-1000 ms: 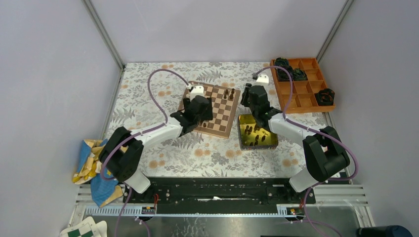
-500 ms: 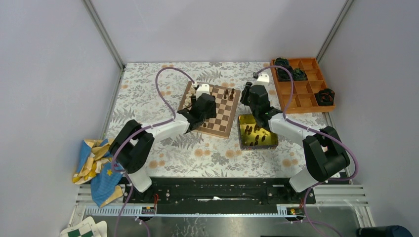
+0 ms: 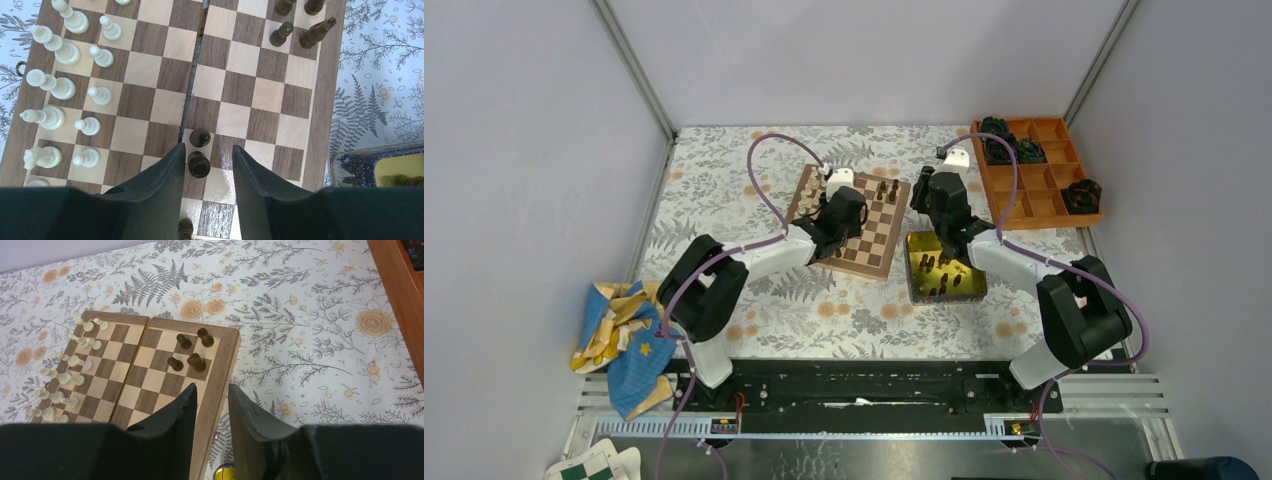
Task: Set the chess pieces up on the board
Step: Pick up the chess piece from the chessboard.
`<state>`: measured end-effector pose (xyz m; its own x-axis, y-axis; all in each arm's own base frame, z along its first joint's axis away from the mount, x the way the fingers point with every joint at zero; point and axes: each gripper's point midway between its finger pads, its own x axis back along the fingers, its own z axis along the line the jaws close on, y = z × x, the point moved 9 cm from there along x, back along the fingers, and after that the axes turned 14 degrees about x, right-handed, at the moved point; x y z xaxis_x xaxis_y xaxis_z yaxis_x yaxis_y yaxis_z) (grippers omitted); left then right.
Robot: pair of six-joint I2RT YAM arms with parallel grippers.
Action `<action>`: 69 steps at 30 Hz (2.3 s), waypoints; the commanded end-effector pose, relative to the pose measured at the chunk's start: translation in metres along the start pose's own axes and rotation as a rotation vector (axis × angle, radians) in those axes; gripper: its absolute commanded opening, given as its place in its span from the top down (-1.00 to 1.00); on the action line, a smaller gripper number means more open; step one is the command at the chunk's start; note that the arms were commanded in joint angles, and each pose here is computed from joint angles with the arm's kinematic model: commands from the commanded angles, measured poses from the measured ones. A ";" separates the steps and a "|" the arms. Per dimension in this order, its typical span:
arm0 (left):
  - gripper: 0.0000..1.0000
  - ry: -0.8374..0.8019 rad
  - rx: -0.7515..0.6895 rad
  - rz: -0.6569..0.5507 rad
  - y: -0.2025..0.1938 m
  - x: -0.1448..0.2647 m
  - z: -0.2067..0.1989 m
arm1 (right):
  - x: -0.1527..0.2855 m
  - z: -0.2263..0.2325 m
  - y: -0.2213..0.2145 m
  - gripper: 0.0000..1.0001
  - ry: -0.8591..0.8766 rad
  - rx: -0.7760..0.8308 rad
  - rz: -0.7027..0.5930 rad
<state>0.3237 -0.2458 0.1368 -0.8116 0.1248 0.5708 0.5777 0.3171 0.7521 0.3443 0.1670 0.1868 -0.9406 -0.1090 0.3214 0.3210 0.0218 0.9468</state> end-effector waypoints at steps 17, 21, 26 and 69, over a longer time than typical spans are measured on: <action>0.34 0.043 0.013 -0.059 0.006 -0.010 -0.006 | -0.005 0.001 0.008 0.27 0.004 -0.012 -0.051; 0.40 0.061 0.007 -0.050 0.005 -0.010 -0.003 | -0.006 0.001 0.008 0.27 0.006 -0.013 -0.049; 0.53 0.076 0.007 -0.051 0.004 -0.009 -0.001 | -0.006 0.001 0.007 0.27 0.005 -0.013 -0.048; 0.90 0.087 0.044 -0.060 0.015 0.019 0.007 | -0.002 -0.001 0.007 0.27 0.004 -0.016 -0.055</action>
<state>0.3215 -0.2365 0.1453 -0.8177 0.0331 0.5747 0.5494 0.3429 0.7620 0.3448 0.1676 0.1810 -0.9381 -0.1129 0.3274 0.3268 0.0241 0.9448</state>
